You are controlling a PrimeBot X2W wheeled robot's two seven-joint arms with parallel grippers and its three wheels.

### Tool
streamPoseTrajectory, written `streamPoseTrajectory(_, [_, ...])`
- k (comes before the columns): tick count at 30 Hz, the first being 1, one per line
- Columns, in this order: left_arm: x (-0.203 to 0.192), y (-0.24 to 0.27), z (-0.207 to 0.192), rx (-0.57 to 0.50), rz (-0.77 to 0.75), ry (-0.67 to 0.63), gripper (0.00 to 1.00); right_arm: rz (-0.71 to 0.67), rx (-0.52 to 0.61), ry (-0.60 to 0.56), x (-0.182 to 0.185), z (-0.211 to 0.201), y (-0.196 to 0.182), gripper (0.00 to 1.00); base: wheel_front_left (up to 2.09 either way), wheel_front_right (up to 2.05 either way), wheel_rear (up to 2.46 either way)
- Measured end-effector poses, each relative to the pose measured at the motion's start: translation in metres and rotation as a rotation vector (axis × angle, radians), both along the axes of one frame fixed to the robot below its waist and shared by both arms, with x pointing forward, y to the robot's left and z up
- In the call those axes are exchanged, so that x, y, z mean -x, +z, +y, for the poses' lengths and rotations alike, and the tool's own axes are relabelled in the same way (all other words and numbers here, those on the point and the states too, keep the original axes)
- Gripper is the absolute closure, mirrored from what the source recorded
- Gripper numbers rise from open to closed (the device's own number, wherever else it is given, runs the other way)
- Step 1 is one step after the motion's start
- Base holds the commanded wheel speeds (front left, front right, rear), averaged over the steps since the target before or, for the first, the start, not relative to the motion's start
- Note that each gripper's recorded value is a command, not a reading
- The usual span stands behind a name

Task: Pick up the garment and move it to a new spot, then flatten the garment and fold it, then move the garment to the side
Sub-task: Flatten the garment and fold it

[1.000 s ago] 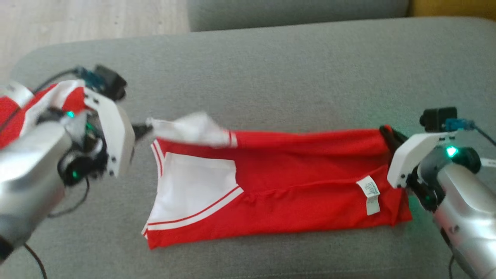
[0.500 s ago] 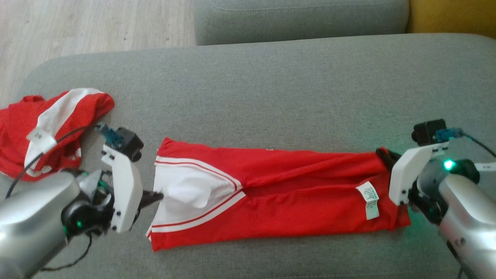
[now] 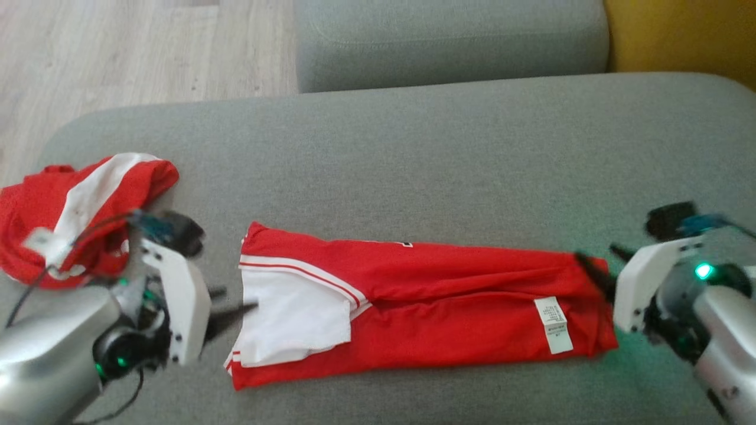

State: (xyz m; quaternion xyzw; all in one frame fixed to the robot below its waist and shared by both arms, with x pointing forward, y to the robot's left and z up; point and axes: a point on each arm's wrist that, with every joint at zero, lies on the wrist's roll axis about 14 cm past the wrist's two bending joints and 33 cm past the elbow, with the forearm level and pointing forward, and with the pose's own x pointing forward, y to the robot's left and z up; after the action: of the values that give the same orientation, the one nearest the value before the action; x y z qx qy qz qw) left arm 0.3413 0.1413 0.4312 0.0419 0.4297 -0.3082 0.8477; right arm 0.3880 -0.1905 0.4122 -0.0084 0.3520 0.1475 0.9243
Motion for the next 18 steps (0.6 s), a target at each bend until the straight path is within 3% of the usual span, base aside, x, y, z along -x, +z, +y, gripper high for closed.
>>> streamPoseTrajectory(6, [-0.049, 0.059, 0.014, 0.087, -0.417, 0.191, 0.00, -0.378, -0.164, -0.178, -0.035, -0.022, 0.069, 0.00, 0.00, 0.00, 0.00])
streamPoseTrajectory(9, [-0.057, 0.085, 0.025, 0.146, -0.607, 0.326, 0.00, -0.496, -0.225, -0.260, -0.032, -0.026, 0.079, 0.00, 0.00, 0.00, 0.00])
streamPoseTrajectory(13, [-0.046, 0.088, 0.038, 0.174, -0.717, 0.475, 0.00, -0.554, -0.301, -0.351, -0.014, -0.017, 0.070, 0.00, 0.00, 0.00, 0.00])
streamPoseTrajectory(18, [-0.036, 0.117, 0.036, 0.208, -0.881, 0.604, 0.00, -0.534, -0.294, -0.393, 0.009, -0.009, 0.050, 0.00, 0.00, 0.00, 0.00])
